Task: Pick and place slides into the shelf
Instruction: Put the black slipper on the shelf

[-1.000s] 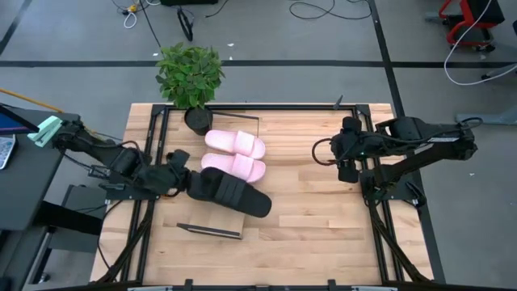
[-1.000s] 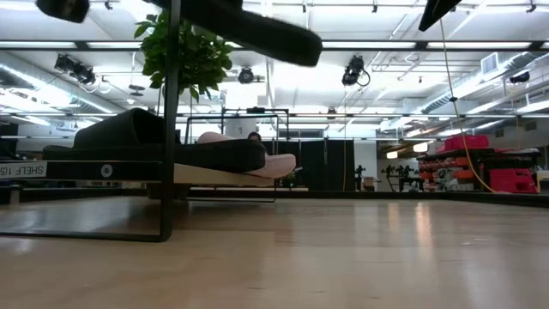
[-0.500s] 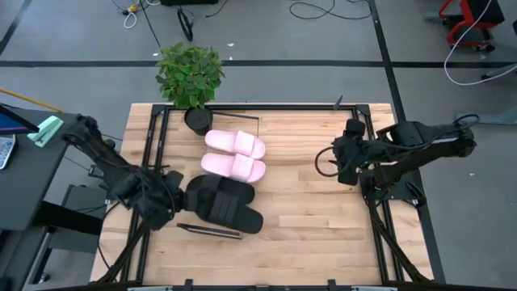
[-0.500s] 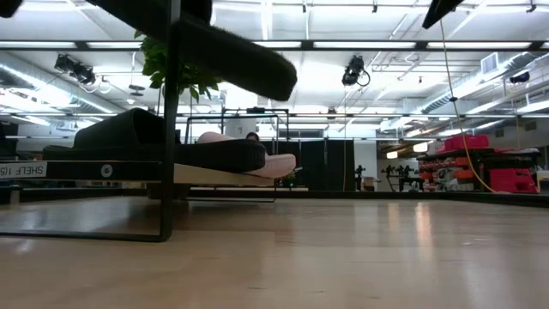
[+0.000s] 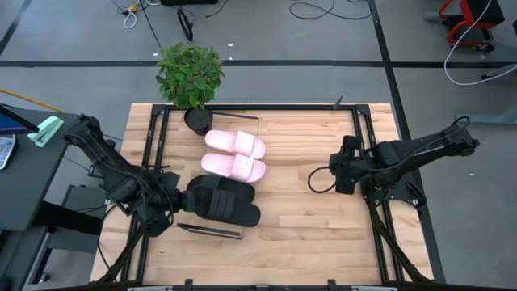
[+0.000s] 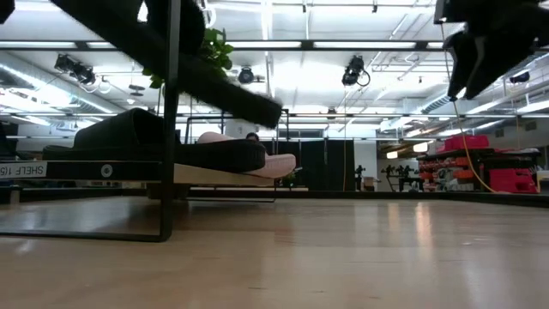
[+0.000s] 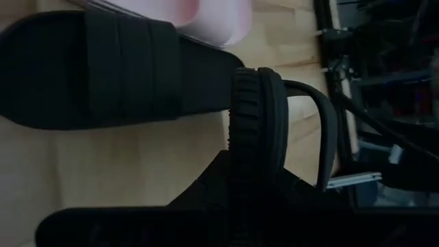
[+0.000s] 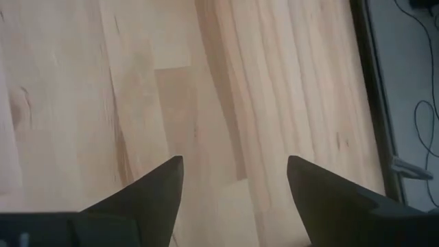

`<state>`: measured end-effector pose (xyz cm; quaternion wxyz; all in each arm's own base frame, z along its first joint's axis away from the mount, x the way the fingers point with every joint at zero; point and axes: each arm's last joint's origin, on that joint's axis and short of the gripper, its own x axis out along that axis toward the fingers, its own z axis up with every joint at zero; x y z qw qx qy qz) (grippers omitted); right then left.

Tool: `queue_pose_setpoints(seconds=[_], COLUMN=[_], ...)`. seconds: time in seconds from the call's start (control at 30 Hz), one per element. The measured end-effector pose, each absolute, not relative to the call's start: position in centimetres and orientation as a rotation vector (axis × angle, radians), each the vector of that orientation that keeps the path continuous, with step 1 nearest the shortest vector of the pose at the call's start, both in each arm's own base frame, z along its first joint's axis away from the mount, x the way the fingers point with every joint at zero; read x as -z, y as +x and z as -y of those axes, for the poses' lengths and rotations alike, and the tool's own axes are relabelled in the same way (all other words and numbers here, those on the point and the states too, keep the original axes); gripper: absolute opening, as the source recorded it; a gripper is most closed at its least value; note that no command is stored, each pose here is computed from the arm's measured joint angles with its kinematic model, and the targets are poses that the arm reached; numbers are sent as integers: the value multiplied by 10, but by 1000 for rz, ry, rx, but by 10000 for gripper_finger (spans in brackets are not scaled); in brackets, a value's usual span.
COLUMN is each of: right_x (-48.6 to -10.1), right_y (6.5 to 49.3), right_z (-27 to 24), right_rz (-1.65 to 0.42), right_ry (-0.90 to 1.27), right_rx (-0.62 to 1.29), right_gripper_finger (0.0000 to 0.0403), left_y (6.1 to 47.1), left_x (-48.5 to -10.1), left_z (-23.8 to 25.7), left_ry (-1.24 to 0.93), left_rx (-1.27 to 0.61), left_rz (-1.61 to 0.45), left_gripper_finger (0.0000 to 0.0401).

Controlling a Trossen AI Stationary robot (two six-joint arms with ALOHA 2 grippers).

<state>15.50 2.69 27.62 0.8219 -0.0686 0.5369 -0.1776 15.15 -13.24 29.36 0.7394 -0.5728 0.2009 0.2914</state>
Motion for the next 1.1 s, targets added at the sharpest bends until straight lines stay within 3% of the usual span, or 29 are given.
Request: queue_pose_setpoints(seconds=[0.53, 1.1], right_x=[-283, -284], right_y=[162, 164], right_z=[-29, -29], right_rz=[-1010, -987], right_ry=[-105, -57], right_rx=[348, 368], right_gripper_finger=[267, 267], left_y=[156, 144], left_x=[-268, -267], left_z=[143, 146], left_ry=[-1154, -1102], left_rx=[-774, -782], left_rz=[-584, -632], left_gripper_finger=[49, 48])
